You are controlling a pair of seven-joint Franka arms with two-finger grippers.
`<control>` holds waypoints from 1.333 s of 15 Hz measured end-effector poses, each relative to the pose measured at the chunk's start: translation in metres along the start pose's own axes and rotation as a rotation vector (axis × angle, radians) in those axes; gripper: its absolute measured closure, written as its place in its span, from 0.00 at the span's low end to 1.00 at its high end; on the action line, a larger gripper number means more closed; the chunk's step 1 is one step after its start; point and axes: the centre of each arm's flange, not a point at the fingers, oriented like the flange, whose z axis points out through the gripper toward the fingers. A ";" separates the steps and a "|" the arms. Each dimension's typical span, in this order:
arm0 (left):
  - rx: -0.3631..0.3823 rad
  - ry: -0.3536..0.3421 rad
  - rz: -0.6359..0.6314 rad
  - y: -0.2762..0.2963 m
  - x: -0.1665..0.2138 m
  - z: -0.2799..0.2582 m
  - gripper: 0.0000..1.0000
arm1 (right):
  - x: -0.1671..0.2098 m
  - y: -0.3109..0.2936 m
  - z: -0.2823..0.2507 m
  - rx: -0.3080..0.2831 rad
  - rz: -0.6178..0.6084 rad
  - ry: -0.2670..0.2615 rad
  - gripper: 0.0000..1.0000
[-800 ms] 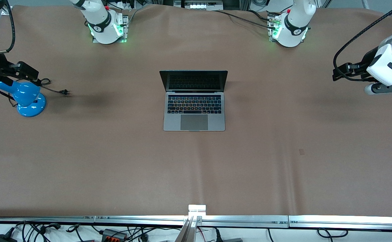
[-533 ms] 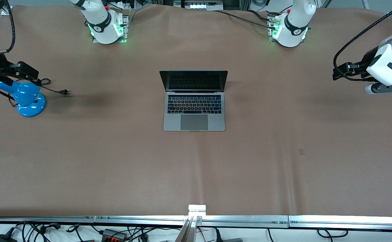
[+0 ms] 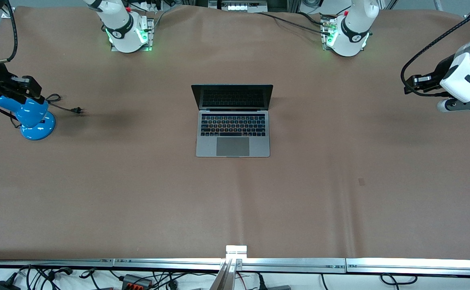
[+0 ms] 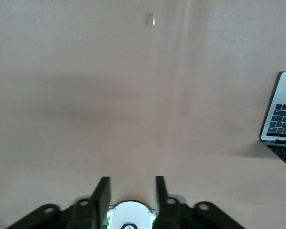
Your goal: Close laptop with both arms from behind
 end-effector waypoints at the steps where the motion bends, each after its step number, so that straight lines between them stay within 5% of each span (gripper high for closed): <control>1: 0.000 -0.001 0.001 0.000 0.000 0.000 0.69 | 0.000 0.000 0.000 0.000 0.000 -0.001 0.72; 4: 0.001 -0.003 0.003 0.001 0.000 0.000 0.98 | -0.002 0.000 0.003 0.001 0.000 -0.024 0.98; 8: -0.023 -0.063 0.111 0.005 -0.004 0.009 0.99 | -0.006 -0.001 0.016 0.004 -0.001 -0.100 0.99; 11: -0.166 -0.147 0.167 0.023 -0.004 0.037 0.99 | -0.006 -0.004 0.033 0.006 -0.006 -0.168 0.99; 13: -0.255 -0.205 0.189 0.047 -0.002 0.075 0.99 | -0.005 -0.017 0.054 0.007 -0.030 -0.245 0.99; 16: -0.290 -0.258 0.279 0.129 -0.025 0.150 0.99 | -0.006 -0.092 0.103 -0.009 -0.156 -0.396 0.99; 18: -0.398 -0.239 0.245 0.184 -0.044 0.181 0.99 | -0.017 -0.138 0.127 0.166 -0.168 -0.456 0.99; 20: -0.362 -0.261 0.250 0.257 -0.097 0.235 0.99 | -0.031 -0.191 0.160 0.192 -0.184 -0.510 0.99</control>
